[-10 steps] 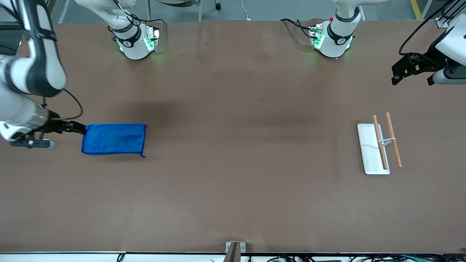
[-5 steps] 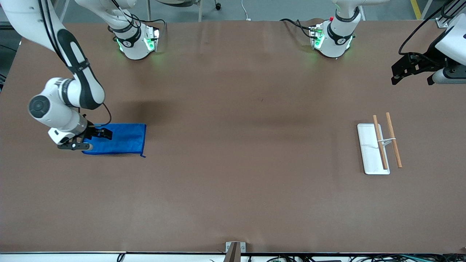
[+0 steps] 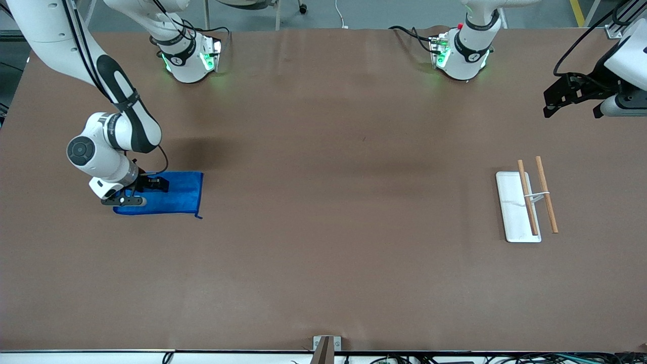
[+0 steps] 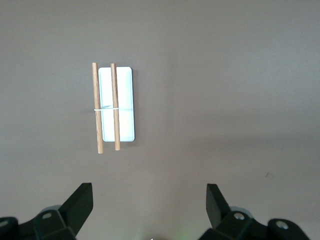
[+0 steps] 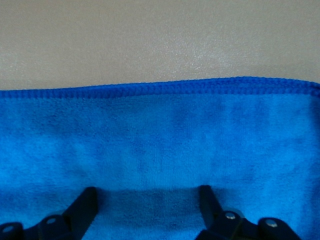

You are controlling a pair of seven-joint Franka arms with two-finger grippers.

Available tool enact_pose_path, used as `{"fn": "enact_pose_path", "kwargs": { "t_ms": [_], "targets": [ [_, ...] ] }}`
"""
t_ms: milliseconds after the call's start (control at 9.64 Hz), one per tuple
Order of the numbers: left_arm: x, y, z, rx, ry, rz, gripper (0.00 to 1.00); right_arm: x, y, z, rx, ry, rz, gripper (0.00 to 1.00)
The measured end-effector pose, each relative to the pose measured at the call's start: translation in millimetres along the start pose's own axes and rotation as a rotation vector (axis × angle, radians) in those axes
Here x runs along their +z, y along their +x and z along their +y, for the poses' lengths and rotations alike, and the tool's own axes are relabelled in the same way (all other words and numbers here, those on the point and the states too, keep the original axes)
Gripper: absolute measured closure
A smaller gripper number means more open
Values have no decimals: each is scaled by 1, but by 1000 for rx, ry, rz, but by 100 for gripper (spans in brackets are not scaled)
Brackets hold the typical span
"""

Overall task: Right arm passes towel to left arm to hang
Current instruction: 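Close the right gripper on the towel edge and lift it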

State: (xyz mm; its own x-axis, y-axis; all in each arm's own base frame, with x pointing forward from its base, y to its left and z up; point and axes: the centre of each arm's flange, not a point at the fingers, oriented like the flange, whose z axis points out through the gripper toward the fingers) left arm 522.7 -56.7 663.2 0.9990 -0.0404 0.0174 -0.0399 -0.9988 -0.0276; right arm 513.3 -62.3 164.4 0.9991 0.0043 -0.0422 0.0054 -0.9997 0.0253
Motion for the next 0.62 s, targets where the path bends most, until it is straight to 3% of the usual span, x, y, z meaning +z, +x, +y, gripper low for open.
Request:
{"fn": "enact_pose_path", "kwargs": {
  "t_ms": [311,519,622],
  "targets": [
    [0,-1,0,0,0,-7,0,-6,2,0,1,3,-23,62],
    [1,-1,0,0,1,-11,0,-37,15,2,2,18,-121,95],
    [1,-1,0,0,1,-13,0,-63,26,3,2,25,-161,96]
  ]
}}
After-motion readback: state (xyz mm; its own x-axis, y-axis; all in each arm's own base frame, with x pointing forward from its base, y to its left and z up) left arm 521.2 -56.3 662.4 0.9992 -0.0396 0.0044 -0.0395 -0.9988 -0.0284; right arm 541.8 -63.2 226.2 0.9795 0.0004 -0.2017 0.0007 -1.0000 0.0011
